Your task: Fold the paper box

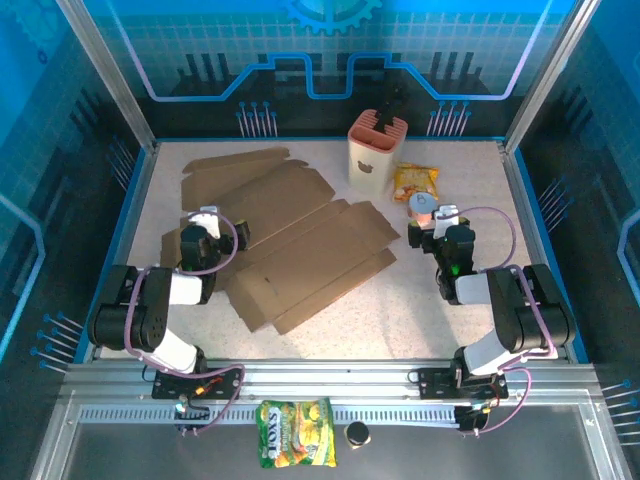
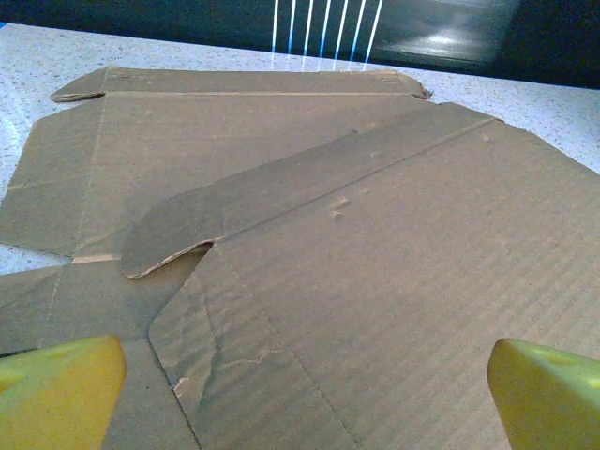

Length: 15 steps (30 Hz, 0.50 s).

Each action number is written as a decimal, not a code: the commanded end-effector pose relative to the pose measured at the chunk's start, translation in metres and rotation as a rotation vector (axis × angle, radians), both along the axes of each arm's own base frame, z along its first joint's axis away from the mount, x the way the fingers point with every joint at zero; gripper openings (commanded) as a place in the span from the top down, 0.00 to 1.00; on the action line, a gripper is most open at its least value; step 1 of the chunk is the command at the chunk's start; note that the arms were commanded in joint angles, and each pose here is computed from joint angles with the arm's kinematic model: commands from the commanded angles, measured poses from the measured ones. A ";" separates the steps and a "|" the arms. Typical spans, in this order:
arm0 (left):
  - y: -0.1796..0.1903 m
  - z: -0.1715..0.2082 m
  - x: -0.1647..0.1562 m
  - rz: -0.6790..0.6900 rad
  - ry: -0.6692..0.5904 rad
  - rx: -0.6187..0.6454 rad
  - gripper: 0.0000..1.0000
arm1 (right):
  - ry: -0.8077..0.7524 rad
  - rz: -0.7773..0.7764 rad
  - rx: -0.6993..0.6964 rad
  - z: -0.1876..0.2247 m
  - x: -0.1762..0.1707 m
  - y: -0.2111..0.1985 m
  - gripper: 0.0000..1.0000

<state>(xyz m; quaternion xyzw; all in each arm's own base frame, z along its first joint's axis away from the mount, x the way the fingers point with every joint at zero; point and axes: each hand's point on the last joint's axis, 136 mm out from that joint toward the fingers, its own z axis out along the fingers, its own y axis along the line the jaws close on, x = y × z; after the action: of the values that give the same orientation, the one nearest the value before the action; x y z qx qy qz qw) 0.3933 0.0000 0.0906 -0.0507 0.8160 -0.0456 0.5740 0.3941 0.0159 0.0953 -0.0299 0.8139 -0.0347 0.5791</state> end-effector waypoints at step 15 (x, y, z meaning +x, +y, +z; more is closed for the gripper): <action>0.000 0.004 0.004 -0.009 -0.011 0.025 0.01 | -0.014 0.004 0.010 0.004 0.004 0.001 0.00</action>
<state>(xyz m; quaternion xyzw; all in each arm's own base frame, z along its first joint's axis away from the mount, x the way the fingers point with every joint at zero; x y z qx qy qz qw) 0.3932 0.0000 0.0903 -0.0509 0.8164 -0.0456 0.5735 0.3942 0.0159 0.0954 -0.0299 0.8138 -0.0347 0.5793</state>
